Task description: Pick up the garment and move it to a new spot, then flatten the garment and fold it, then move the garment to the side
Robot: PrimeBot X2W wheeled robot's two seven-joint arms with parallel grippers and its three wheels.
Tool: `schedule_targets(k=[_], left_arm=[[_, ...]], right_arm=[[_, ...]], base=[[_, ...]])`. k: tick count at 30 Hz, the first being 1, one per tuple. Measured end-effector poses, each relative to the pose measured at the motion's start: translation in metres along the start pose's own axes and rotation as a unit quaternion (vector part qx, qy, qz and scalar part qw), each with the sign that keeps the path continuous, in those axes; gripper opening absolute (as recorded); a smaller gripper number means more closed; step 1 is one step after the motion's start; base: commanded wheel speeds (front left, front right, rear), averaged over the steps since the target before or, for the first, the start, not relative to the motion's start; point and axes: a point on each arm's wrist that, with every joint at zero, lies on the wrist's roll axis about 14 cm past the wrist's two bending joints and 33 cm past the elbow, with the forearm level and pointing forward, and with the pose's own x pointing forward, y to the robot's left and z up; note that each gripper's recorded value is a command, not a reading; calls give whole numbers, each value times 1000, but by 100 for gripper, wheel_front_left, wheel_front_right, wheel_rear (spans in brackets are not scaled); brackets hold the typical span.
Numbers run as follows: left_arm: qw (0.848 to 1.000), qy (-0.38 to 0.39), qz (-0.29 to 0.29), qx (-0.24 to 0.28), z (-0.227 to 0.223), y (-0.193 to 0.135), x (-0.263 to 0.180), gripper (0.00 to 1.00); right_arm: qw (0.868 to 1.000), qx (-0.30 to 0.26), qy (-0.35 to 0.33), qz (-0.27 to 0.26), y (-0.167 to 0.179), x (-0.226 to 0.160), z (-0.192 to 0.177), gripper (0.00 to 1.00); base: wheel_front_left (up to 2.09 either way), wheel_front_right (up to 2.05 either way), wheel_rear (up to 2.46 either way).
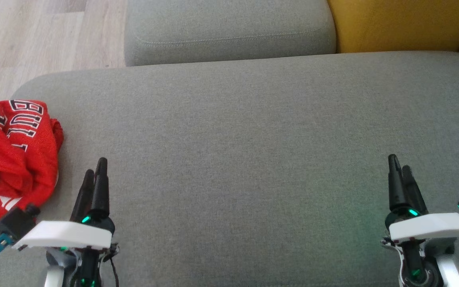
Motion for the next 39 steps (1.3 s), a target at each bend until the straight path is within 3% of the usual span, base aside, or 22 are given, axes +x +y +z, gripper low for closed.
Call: schedule_targets(k=[18,39], left_arm=[[987,7,-29,158,-5,-14,-1,100],[949,5,-32,314,-12,-13,-6,100]], right_arm=[[990,-136,11,24,11,-1,-7,100],[959,-281,17,41,14,-2,-16,100]], base=[[0,0,0],[0,0,0]])
